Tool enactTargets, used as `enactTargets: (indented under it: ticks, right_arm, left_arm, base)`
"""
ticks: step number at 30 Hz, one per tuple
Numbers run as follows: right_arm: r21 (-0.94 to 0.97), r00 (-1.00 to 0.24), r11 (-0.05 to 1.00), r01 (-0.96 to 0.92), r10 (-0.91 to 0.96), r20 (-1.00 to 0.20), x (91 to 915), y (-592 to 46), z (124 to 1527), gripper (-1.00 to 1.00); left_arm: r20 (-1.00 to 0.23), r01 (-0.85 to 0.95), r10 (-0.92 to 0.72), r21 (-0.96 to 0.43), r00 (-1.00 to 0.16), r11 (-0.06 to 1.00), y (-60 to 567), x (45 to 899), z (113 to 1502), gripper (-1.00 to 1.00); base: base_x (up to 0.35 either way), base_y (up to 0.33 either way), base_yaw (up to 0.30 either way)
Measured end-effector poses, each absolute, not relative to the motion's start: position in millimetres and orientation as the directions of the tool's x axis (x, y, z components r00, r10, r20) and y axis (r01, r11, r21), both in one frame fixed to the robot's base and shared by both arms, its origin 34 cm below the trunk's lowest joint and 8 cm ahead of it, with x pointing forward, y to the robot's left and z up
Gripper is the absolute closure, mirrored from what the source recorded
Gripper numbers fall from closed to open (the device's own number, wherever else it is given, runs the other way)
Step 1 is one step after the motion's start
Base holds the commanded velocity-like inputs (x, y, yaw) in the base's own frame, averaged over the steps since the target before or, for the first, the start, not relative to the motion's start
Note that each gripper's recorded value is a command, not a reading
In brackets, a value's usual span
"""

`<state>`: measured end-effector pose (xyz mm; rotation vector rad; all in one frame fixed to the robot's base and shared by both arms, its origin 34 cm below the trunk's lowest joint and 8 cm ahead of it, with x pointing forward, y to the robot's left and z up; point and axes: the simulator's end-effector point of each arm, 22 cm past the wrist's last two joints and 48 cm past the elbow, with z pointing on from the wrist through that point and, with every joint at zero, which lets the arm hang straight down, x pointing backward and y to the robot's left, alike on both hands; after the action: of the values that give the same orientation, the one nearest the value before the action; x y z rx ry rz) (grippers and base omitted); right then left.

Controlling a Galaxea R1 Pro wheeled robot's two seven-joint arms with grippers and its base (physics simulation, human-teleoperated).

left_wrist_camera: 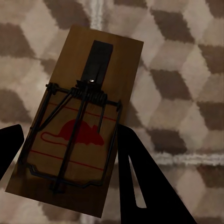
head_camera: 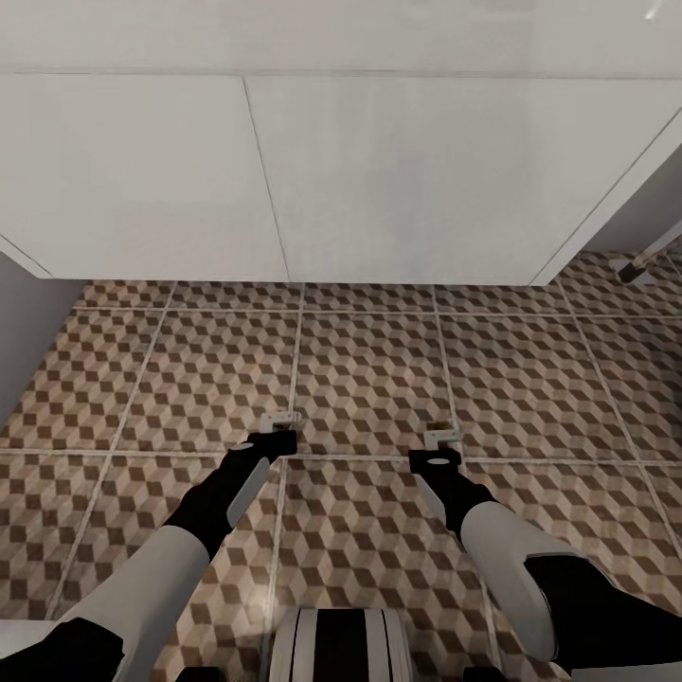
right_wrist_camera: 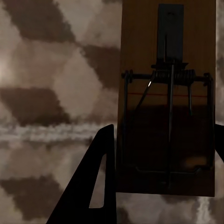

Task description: Take the four mousetraps from the cabinet in the bathroom and place them on the bathroom floor. Make sure all four end up on the same floor surface, and ensure that at least two of them are either under or directly next to the same bathroom sink.

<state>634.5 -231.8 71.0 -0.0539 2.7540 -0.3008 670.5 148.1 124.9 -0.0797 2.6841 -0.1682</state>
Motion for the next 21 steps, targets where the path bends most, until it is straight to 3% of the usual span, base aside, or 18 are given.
enactTargets:
  ticks: [21]
  right_arm:
    - [-0.216, -0.936, 0.976, -0.001, -0.077, -0.344, 629.3, -231.9, 64.0, 1.00]
  left_arm:
    - [-0.422, -0.031, -0.084, -0.130, -0.903, 0.991, 148.3, 666.6, 117.8, 1.00]
  base:
    - [0.000, 0.000, 0.000]
